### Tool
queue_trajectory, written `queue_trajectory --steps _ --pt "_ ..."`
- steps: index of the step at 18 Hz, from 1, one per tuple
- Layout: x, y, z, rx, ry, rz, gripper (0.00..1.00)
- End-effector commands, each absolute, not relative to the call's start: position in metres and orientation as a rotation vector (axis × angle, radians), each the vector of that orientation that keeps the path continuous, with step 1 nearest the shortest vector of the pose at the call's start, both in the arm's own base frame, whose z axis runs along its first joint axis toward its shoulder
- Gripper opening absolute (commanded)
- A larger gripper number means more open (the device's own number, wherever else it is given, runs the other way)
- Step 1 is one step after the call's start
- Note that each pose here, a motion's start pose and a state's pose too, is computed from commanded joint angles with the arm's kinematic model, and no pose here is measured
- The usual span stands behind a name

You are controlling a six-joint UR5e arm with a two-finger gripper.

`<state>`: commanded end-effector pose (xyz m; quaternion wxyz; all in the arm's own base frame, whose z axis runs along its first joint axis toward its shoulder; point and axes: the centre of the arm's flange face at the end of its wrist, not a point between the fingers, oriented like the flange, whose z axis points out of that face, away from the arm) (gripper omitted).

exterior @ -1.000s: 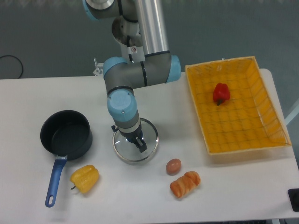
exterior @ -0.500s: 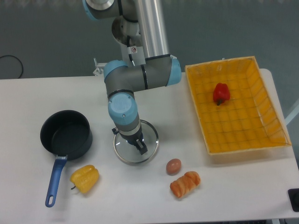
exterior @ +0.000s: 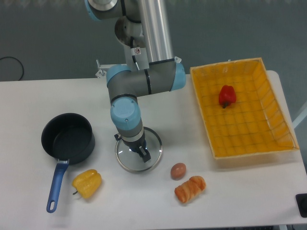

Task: Place the lid on the table
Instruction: 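Lower the glass lid flat onto the table beside the saucepan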

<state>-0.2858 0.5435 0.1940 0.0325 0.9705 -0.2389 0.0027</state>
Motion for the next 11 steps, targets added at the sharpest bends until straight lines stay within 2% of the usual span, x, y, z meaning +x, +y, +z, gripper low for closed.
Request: queue_trajectory --steps 11 --pt "-0.2853 0.5482 0.1864 3.022 -0.738 0.028 0.53"
